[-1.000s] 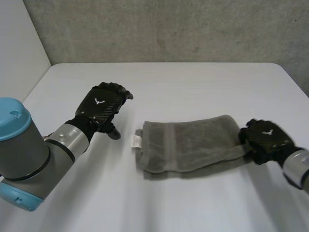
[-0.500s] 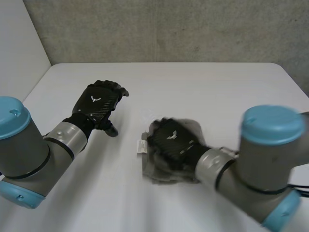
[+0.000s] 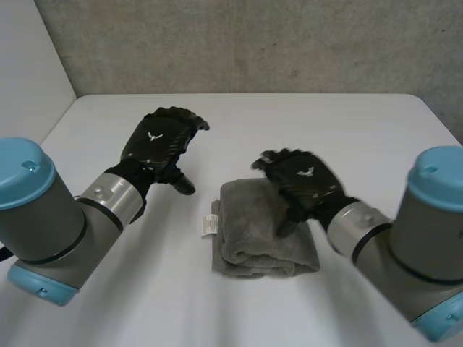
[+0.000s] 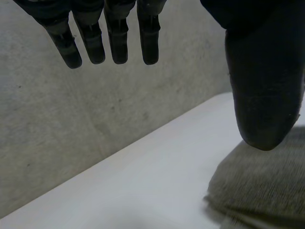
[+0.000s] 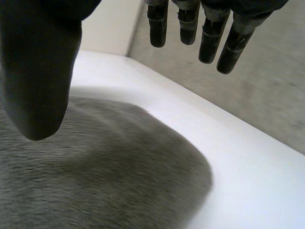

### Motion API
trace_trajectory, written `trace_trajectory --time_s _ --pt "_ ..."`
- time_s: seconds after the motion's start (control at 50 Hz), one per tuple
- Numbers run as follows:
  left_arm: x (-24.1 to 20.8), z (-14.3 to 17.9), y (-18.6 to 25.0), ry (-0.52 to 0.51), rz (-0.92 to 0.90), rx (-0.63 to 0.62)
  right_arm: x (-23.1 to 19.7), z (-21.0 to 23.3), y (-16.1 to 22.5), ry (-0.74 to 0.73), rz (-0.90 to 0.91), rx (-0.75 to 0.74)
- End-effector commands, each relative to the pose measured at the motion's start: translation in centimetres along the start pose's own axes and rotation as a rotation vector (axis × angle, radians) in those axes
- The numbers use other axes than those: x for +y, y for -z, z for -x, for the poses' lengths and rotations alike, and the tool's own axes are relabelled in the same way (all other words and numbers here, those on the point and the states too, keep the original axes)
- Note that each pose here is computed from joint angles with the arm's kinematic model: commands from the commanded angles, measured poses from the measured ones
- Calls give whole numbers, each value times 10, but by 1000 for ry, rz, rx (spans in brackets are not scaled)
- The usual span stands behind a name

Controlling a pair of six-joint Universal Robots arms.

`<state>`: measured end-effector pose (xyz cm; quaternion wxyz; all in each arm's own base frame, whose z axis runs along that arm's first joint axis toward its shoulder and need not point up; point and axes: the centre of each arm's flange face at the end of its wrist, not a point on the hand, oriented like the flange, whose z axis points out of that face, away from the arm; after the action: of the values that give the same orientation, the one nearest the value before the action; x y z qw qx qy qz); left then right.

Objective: Fold the towel.

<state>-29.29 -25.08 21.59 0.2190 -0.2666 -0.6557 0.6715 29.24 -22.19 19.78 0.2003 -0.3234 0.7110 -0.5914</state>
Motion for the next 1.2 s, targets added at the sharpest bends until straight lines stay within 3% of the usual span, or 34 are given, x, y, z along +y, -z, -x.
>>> trace_trajectory --time_s 0.02,0.14,0.28,0.48,0.72,0.88,1.04,1.2 --pt "7 -24 -8 80 11 67 16 -50 -2 -167 48 138" --pt "29 -47 -14 89 63 117 37 -60 -9 -212 101 159" --pt "64 -60 -11 82 162 90 54 -57 -16 -273 138 141" --pt "82 -57 -8 47 213 45 62 -45 -21 -305 152 34" --pt "101 -54 -4 -77 272 15 77 -39 -31 -292 182 17" --pt "98 -50 -6 -83 264 -16 77 -38 -32 -292 183 8" --pt "64 -45 -8 -84 180 -47 48 -39 -25 -268 121 17" --pt "-27 -35 -5 -90 -58 -94 -57 -62 10 -162 -78 139"
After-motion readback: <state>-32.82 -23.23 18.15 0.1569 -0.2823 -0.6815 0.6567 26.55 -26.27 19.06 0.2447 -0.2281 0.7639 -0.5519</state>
